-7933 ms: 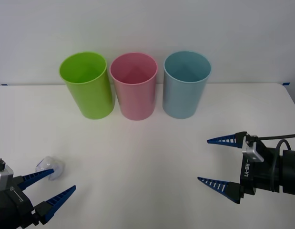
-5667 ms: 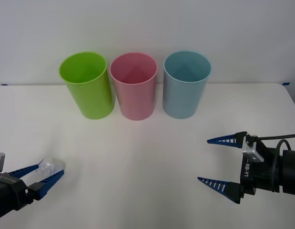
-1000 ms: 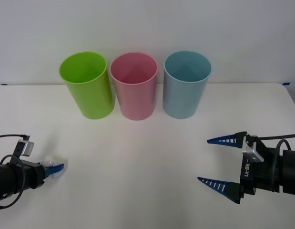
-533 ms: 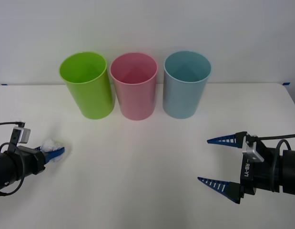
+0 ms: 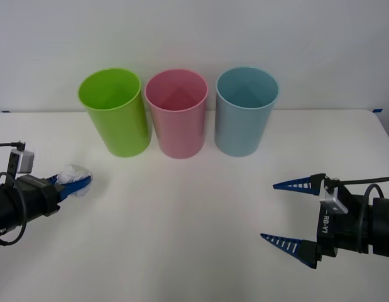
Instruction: Put cans in the blue bin and PET bottles in the pink bin and trash in the green bin.
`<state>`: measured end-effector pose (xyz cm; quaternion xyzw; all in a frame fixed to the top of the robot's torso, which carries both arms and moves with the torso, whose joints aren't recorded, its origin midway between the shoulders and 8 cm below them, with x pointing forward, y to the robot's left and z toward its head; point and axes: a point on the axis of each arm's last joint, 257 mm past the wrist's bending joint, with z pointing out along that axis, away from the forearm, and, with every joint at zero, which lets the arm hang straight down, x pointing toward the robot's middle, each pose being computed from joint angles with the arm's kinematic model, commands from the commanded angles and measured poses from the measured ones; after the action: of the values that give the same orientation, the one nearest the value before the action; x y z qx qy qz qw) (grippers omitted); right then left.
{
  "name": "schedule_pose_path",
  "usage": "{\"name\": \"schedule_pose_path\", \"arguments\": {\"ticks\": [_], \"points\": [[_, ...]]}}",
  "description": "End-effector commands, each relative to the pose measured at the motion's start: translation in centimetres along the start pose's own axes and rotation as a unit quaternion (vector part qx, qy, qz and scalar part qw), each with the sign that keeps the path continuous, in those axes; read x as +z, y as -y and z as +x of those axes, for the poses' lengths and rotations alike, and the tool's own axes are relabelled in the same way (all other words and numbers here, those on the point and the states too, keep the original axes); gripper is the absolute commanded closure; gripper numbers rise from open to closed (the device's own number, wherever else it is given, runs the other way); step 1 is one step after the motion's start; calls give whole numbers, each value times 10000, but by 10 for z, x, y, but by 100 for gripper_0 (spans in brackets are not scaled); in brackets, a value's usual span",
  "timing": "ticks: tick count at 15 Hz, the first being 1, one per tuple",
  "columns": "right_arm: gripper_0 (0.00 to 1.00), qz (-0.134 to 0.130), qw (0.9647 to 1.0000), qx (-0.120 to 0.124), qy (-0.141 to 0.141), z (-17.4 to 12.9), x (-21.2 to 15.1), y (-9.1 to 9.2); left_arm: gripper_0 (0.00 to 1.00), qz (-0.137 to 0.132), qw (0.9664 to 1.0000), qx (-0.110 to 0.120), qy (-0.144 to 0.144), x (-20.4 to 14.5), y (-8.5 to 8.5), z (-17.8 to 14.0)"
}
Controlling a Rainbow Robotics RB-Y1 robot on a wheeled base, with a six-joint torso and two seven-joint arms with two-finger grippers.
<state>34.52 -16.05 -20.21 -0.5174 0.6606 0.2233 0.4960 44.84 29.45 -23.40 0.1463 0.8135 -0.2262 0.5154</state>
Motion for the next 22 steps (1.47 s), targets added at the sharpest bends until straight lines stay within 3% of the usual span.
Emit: {"name": "schedule_pose_path", "arguments": {"ticks": [1,2,4,7,12,16,22], "points": [[0,0,10000,0,0,0,0,0,100,65,9994,82,323,-4,2,-27],[0,0,10000,0,0,0,0,0,100,63,9991,100,411,-6,0,-35],[0,0,10000,0,0,0,0,0,100,270,9979,-87,578,-9,12,-53],[0,0,10000,0,0,0,0,0,100,582,9935,-403,892,-16,33,-84],[0,0,10000,0,0,0,0,0,100,315,9891,-375,1388,-25,30,-133],[0,0,10000,0,0,0,0,0,100,72,9859,-387,1625,-35,29,-167],[0,0,10000,0,0,0,0,0,100,-237,9853,-313,1661,-37,28,-186]]}}
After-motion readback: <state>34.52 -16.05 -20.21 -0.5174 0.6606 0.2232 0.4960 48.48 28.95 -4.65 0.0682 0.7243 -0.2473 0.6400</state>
